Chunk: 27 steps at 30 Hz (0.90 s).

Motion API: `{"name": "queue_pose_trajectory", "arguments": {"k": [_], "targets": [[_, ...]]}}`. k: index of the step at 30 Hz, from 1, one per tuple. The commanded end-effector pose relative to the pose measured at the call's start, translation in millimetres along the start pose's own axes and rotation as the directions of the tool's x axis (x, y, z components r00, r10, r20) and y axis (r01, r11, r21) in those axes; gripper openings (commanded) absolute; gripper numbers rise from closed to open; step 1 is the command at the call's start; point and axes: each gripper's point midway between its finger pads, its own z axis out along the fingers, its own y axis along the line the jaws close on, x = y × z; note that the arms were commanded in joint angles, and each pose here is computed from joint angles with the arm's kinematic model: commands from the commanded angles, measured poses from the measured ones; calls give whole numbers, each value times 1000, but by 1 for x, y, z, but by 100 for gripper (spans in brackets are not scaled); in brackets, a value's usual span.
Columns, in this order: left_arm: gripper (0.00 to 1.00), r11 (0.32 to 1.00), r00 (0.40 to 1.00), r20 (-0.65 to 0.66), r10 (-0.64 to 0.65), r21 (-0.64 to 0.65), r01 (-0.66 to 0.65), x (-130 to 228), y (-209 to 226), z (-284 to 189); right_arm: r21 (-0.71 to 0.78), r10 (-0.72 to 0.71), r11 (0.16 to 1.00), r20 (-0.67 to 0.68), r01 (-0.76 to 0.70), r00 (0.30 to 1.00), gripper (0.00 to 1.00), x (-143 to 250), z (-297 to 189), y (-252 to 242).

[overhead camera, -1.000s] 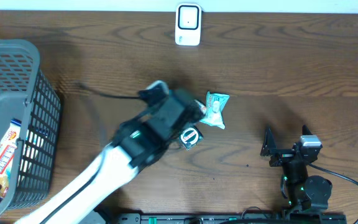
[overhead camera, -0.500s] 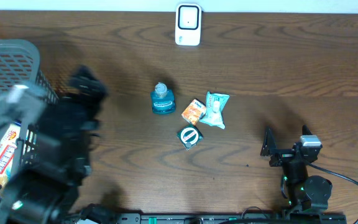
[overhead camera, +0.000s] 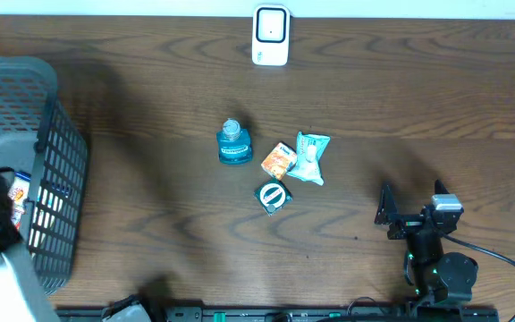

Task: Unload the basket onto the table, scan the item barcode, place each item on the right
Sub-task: 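Reach into the basket and grasp the yellow wipes bag, left gripper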

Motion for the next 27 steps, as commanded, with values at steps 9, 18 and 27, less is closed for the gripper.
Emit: {"name": "queue_pose_trajectory", "arguments": {"k": [9,18,27], "targets": [[98,842,841,-259,-475,-410,350,44,74,120,-6,9,1000,-2,-9,1000,99,1,0,1],[98,592,766,-118,-632,-711,379,82,145,152,-6,9,1000,-2,-9,1000,99,1,0,1],[98,543,808,-64,-586,-771,333,90,171,178,-6,9,1000,-2,-9,1000,99,1,0,1]]}}
